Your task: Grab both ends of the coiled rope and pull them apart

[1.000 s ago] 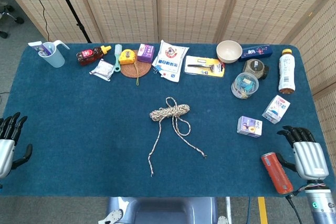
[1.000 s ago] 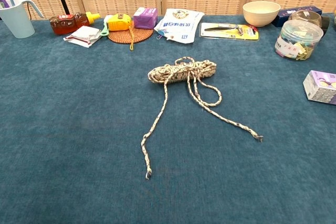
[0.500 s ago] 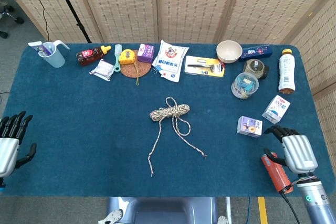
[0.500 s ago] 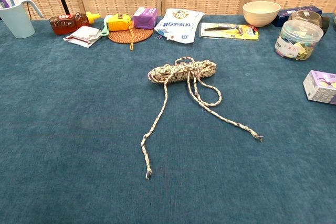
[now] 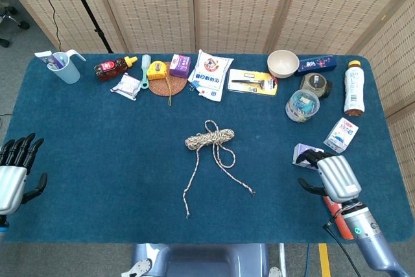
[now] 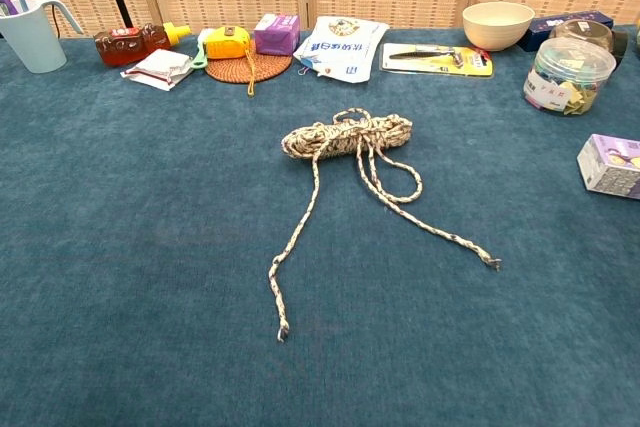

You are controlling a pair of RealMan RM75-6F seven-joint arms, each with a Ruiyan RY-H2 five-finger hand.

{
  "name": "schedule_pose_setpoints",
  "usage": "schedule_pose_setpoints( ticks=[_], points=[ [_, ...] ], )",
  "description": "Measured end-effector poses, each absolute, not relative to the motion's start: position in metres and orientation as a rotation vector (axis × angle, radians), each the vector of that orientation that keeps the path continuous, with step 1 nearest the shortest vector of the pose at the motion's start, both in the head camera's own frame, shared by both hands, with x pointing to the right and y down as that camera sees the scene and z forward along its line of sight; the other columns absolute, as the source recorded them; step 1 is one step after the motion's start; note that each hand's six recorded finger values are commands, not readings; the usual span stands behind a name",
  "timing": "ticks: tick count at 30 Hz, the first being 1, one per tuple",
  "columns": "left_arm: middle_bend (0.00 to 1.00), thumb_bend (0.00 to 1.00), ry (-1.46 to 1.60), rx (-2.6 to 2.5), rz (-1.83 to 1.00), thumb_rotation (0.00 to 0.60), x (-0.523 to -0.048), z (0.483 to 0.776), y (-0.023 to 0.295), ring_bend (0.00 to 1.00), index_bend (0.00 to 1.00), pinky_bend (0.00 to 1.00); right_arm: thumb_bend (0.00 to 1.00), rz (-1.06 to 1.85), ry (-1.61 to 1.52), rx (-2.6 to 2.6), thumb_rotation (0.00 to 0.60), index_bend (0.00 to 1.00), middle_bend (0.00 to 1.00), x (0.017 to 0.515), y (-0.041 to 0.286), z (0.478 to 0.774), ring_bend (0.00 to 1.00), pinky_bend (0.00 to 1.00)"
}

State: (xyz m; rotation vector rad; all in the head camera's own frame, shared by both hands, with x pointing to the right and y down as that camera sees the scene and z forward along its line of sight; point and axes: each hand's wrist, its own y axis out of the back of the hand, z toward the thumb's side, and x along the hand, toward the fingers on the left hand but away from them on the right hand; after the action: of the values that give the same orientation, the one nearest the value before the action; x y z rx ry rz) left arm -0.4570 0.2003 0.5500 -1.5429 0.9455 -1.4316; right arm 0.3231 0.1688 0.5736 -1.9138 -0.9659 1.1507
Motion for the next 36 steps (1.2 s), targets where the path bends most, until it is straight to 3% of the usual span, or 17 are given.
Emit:
schedule_pose_setpoints(
  ticks=[14, 25, 36],
  points=[
    [0.00, 0.45, 0.942, -1.531, -1.413, 0.514, -0.453, 0.550, 0.190, 0.00, 0.04, 0.00, 0.30, 1.051, -0.832, -2.022, 0.600, 0.44, 0.38, 0.255, 0.161, 0.595, 0.42, 0.50],
    [0.00, 0.45, 0.944, -1.511, -1.397, 0.514, -0.453, 0.548, 0.176, 0.00, 0.04, 0.00, 0.30, 1.057, -0.732, -2.077, 0.600, 0.44, 0.37, 0.204, 0.166, 0.624, 0.41, 0.46],
    [0.00, 0.45, 0.949, -1.496, -1.412, 0.513, -0.460, 0.548, 0.171, 0.00, 0.04, 0.00, 0.30, 1.072, -0.618, -2.028, 0.600, 0.43, 0.36, 0.183, 0.175, 0.650, 0.40, 0.44]
  ],
)
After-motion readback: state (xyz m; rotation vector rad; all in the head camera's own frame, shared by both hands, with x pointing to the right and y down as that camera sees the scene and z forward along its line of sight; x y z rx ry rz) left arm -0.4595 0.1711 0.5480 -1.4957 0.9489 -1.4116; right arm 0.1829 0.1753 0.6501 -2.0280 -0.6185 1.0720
